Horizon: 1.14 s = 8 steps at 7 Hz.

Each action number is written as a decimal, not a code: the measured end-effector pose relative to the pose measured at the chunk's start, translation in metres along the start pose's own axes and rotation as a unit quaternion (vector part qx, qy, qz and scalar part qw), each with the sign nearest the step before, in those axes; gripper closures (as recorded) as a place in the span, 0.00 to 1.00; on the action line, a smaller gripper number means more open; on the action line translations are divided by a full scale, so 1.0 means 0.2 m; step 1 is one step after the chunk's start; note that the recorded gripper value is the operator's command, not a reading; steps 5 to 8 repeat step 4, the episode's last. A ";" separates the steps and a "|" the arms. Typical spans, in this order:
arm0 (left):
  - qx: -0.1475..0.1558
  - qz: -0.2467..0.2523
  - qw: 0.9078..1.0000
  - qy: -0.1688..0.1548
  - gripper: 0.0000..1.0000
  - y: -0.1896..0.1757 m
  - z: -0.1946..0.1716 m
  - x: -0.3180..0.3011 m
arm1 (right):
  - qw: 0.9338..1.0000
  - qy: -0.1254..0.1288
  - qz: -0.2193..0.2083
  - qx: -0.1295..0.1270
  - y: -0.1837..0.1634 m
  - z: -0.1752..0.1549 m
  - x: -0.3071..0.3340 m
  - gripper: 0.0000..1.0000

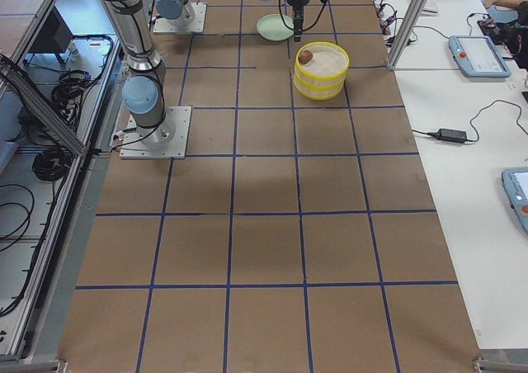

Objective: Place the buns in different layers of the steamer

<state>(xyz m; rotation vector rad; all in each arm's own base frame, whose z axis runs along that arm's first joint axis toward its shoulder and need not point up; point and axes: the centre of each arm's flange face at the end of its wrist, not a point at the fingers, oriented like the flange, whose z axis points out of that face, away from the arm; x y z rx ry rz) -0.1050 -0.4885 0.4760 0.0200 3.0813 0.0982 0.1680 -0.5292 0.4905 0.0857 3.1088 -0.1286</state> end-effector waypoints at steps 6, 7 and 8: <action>0.000 0.000 1.000 0.000 0.00 0.00 0.00 0.00 | 1.000 0.001 0.004 -0.003 -0.03 0.03 0.02 0.00; 0.000 0.000 1.000 0.000 0.00 0.00 0.00 0.00 | 1.000 0.001 0.004 -0.003 -0.03 0.03 0.02 0.00; 0.000 0.000 1.000 0.000 0.00 0.00 0.00 0.00 | 1.000 0.001 0.004 -0.003 -0.03 0.03 0.02 0.00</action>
